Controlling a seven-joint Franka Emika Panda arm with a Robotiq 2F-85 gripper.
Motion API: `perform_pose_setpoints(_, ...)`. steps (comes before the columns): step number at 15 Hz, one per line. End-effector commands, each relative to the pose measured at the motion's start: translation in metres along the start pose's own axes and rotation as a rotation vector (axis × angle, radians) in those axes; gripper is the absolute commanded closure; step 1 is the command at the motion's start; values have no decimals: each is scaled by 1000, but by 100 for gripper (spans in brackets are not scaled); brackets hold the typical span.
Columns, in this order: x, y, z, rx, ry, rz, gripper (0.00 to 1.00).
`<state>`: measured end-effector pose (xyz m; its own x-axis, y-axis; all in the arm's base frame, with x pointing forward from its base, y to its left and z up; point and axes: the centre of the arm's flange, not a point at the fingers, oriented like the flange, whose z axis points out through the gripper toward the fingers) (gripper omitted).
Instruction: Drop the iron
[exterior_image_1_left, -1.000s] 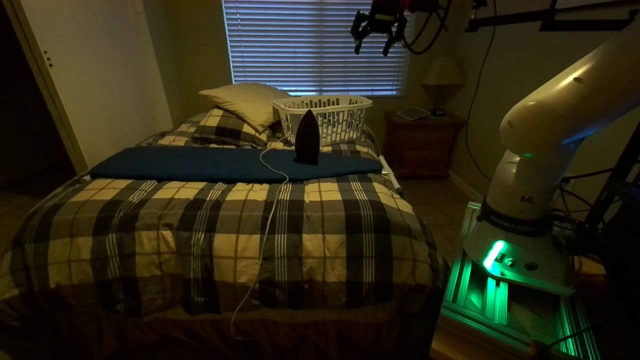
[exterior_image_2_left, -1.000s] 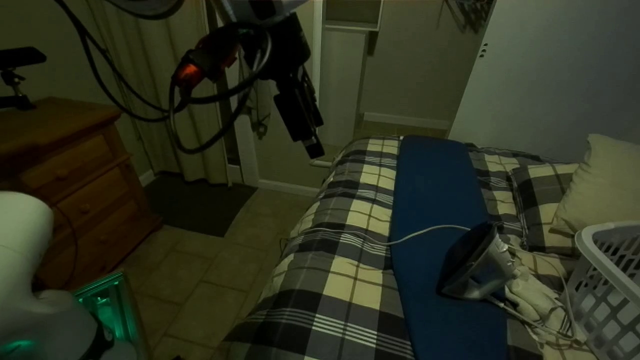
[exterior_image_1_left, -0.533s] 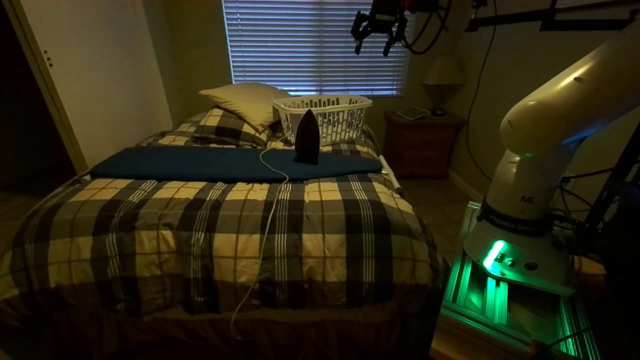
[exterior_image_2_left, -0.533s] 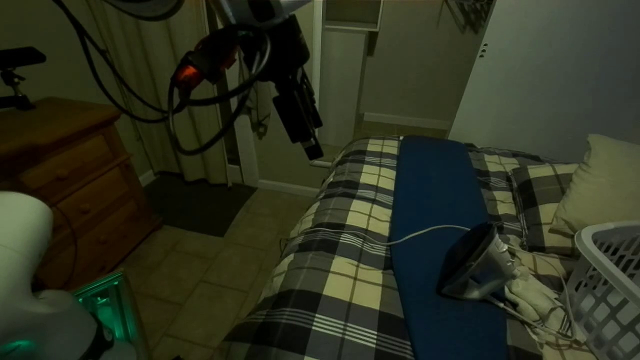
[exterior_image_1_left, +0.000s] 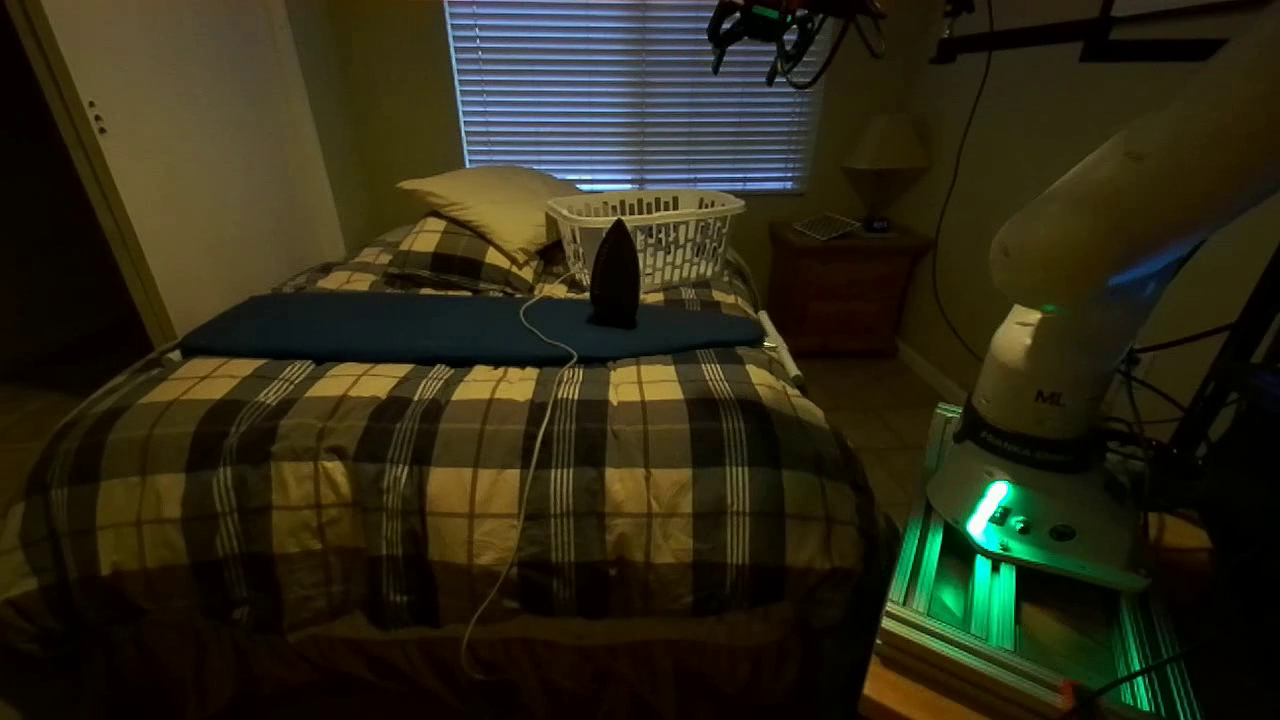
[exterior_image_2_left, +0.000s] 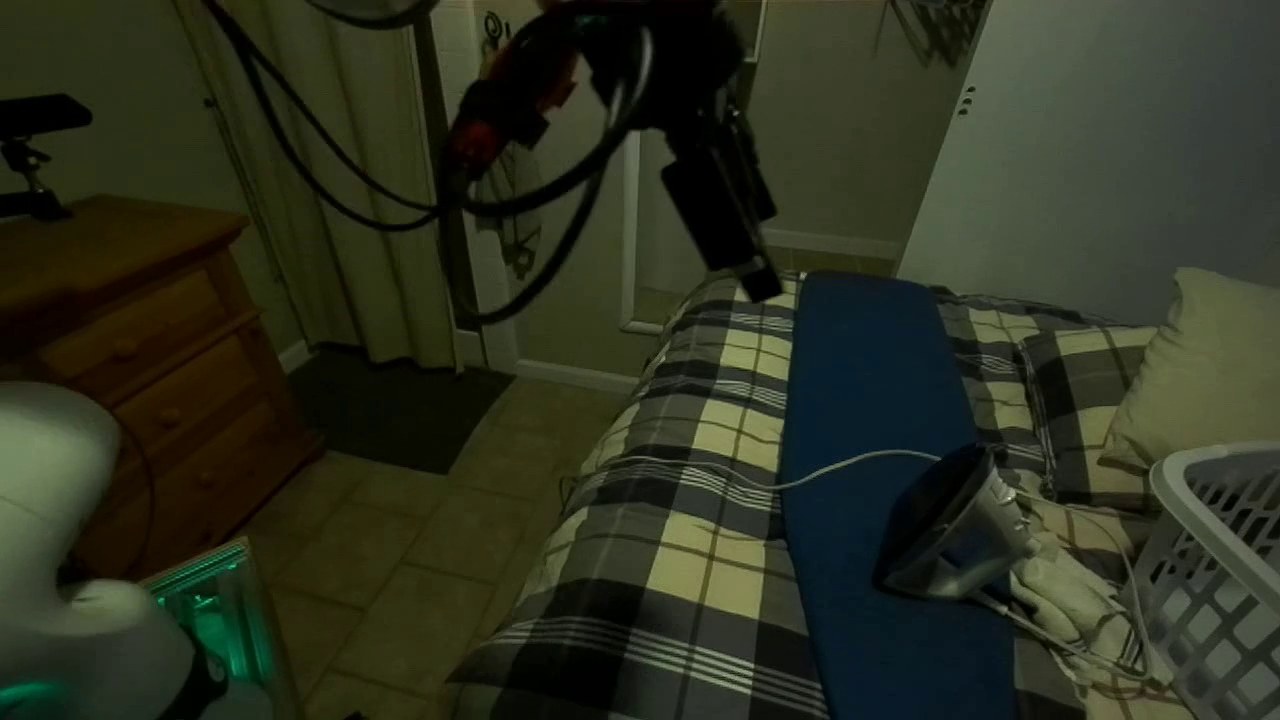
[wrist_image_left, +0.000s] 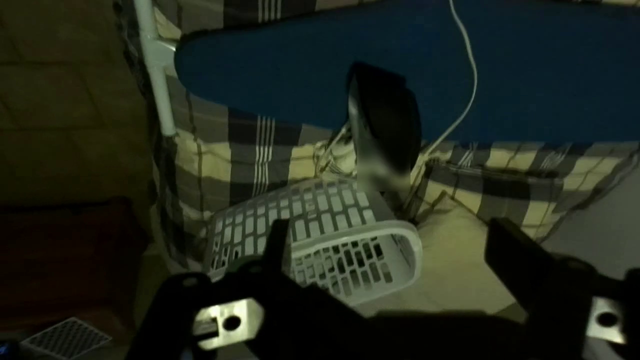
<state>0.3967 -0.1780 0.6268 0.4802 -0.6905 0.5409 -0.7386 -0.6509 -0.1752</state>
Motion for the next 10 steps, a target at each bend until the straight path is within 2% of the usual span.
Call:
perform_pose_setpoints(1,93,4,26,-43,78,51,0)
perform_pose_setpoints(3,126,6,50,-119,70,51,0)
perform_pose_setpoints(6,145,2,97,-222,65,0,0)
perform_pose_setpoints(8,152,-4,133,-257,37,-35,0)
perform_pose_setpoints(10,153,-10,160,-254,19,-54,0)
